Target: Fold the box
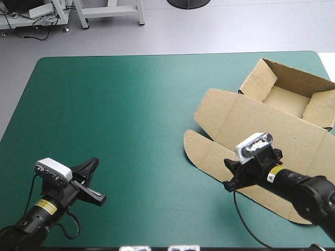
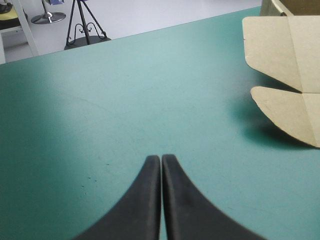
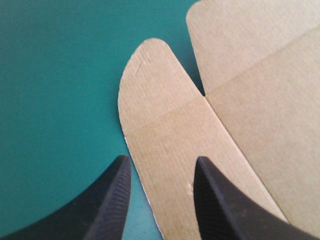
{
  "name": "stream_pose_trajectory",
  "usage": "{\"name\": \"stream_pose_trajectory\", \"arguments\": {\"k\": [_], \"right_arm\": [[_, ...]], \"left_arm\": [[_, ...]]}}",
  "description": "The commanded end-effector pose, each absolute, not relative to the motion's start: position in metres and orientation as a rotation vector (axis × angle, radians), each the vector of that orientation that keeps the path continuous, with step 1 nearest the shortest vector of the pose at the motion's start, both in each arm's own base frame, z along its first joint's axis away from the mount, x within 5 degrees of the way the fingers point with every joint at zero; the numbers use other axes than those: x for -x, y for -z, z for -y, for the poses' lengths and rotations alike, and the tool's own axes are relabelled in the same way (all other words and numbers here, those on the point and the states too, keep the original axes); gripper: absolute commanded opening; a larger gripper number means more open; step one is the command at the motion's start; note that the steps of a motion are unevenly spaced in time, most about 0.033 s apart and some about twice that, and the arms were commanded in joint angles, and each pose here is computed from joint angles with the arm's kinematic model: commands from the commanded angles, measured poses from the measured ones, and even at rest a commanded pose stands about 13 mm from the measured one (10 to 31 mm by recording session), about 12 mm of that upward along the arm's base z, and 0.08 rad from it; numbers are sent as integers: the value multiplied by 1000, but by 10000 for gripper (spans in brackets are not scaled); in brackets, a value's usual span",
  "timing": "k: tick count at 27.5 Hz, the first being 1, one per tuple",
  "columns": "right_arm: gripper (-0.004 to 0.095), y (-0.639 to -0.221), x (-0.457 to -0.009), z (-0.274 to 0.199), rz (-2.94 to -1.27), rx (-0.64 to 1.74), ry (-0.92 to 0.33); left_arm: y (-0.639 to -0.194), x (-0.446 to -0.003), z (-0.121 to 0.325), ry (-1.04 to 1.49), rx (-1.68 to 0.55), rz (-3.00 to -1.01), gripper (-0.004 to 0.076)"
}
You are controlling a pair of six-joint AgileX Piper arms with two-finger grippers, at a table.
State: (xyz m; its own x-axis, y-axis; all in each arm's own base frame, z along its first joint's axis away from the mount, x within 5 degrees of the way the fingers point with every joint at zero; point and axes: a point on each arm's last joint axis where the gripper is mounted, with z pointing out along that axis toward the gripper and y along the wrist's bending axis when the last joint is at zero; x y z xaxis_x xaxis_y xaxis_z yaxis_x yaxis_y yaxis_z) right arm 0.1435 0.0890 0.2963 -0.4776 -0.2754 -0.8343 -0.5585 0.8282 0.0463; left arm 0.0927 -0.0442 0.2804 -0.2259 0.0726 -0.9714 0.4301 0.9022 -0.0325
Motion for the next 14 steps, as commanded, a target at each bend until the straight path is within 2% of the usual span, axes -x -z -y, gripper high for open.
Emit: {"name": "stream_pose_trajectory", "arguments": {"k": [1, 6, 7, 14], "right_arm": [[280, -288, -136, -81, -1951, 545, -384], [49, -260, -130, -77, -2008, 556, -363], [-22, -260, -130, -77, -2001, 526, -384], [-24, -264, -132, -77, -1954, 536, -362]], "left_arm": [[-288, -93, 43, 380, -317, -1704, -6], [-284, -93, 44, 383, -316, -1717, -6], [-284, -93, 44, 382, -318, -1718, -6], [-283, -93, 44, 378, -324, -1718, -6]]}}
